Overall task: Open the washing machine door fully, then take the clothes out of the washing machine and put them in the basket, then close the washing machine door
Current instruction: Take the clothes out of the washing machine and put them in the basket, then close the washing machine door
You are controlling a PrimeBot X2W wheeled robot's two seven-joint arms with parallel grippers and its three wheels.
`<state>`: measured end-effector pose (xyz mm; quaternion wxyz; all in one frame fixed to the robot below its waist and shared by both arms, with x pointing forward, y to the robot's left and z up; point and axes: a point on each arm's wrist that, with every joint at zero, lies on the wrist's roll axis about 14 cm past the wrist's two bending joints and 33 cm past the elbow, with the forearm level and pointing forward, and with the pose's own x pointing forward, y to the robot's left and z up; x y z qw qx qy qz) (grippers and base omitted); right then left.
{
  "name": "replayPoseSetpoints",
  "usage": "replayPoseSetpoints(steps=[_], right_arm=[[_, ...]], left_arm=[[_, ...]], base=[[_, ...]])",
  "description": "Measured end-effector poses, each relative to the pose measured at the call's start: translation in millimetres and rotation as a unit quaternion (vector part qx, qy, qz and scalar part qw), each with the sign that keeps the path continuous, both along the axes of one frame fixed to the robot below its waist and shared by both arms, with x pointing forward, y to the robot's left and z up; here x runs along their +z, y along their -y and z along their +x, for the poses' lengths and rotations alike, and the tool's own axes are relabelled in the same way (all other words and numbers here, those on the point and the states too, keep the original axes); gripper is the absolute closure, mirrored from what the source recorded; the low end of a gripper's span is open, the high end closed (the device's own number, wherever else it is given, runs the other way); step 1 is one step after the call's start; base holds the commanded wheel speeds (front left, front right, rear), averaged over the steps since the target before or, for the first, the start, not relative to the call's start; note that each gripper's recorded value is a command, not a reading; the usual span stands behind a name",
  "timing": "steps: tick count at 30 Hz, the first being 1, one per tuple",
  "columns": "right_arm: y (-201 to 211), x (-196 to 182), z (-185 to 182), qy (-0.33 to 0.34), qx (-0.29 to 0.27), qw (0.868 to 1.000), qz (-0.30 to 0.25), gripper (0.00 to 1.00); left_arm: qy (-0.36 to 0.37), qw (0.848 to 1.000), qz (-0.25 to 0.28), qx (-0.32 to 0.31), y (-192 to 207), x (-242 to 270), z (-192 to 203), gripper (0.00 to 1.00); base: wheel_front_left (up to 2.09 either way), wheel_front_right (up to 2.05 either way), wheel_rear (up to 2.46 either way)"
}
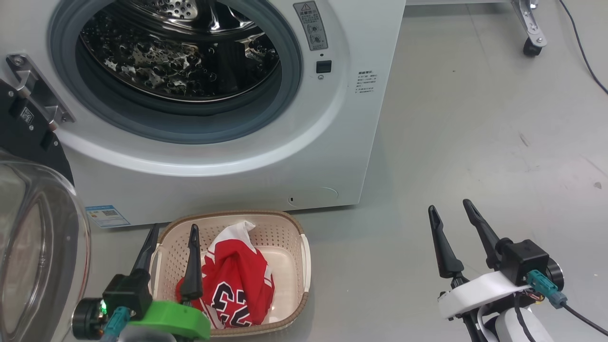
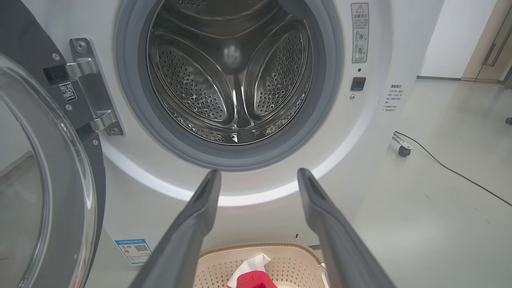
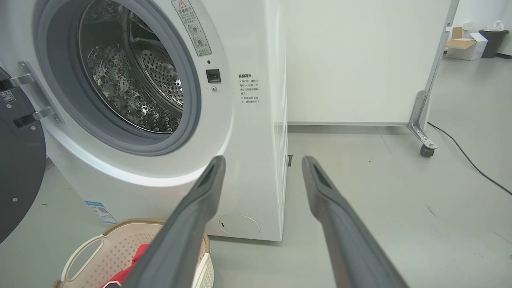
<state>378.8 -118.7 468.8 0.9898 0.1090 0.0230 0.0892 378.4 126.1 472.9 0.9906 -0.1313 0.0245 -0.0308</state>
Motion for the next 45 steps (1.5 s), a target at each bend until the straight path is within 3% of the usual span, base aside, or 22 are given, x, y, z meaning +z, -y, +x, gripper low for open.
replayPoseSetpoints(steps=[45], right_arm=[[-3, 5, -21, 0.004, -0.005, 1.000, 0.004, 0.00]], left_arm=[[0.022, 0.999, 0.043, -0.005, 1, 18, -24, 0.00]], base=[[-0.06, 0.06, 0.00]])
